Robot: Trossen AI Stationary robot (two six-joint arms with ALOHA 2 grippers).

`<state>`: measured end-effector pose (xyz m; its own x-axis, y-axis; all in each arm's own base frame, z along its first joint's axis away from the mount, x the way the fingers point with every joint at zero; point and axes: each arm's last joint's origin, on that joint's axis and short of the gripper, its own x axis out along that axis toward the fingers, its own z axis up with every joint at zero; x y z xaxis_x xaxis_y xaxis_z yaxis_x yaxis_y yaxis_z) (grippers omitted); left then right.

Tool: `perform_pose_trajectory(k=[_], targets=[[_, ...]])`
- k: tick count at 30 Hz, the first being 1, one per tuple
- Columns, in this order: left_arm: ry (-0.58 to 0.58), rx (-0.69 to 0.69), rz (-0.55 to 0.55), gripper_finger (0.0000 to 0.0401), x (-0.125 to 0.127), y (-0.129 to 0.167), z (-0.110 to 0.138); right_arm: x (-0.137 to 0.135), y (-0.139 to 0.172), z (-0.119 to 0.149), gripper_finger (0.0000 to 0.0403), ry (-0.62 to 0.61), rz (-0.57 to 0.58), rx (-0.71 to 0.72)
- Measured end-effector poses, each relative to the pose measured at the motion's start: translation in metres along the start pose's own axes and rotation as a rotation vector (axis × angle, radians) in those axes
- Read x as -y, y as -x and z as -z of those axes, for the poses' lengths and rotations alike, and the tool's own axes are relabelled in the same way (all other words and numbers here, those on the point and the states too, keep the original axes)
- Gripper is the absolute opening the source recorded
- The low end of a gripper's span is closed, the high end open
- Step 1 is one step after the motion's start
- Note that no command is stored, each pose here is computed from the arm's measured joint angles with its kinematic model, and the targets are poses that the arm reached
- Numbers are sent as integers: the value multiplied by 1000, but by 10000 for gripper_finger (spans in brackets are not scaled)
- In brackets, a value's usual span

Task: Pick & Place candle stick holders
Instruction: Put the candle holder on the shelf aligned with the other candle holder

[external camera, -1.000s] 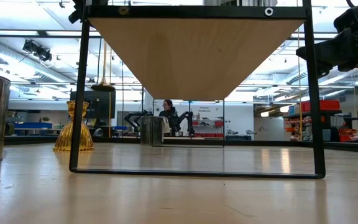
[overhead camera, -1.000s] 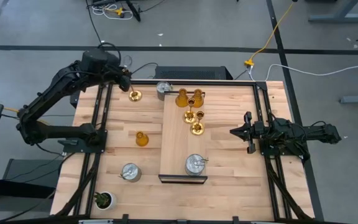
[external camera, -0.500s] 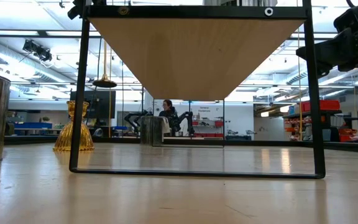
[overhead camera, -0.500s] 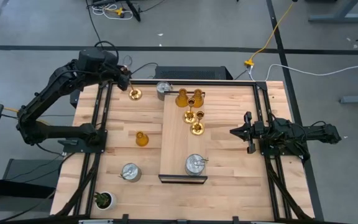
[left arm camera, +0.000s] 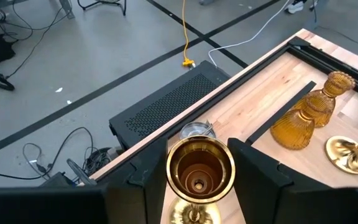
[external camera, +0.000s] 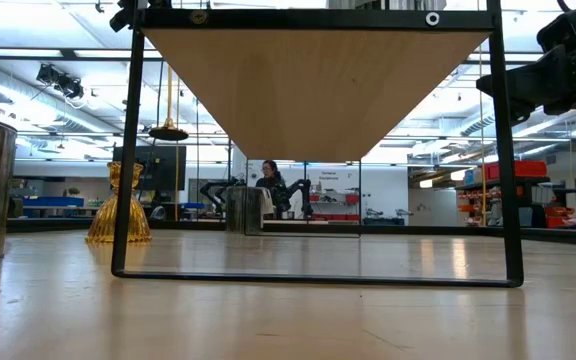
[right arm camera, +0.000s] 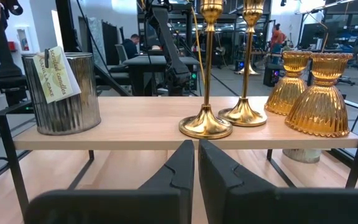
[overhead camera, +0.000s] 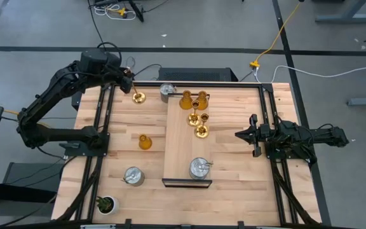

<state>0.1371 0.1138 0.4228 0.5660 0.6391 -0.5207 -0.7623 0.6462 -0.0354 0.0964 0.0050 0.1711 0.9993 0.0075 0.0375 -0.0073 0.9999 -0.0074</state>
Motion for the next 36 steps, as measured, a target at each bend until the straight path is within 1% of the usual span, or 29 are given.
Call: perform_pose_trajectory(k=[7, 14, 19, 25, 32, 36], targets=[[0, 0, 0, 169, 0, 0, 0, 0, 0, 0, 27, 0, 0, 0], [0, 0, 0, 157, 0, 0, 0, 0, 0, 0, 27, 0, 0, 0], [0, 1, 0, 168, 0, 0, 0, 0, 0, 0, 27, 0, 0, 0], [0, 1, 0, 156, 0, 0, 0, 0, 0, 0, 27, 0, 0, 0], [0, -2, 15, 166, 0, 0, 0, 0, 0, 0, 27, 0, 0, 0], [2, -2, 20, 156, 1, 0, 0, 0, 0, 0, 27, 0, 0, 0]])
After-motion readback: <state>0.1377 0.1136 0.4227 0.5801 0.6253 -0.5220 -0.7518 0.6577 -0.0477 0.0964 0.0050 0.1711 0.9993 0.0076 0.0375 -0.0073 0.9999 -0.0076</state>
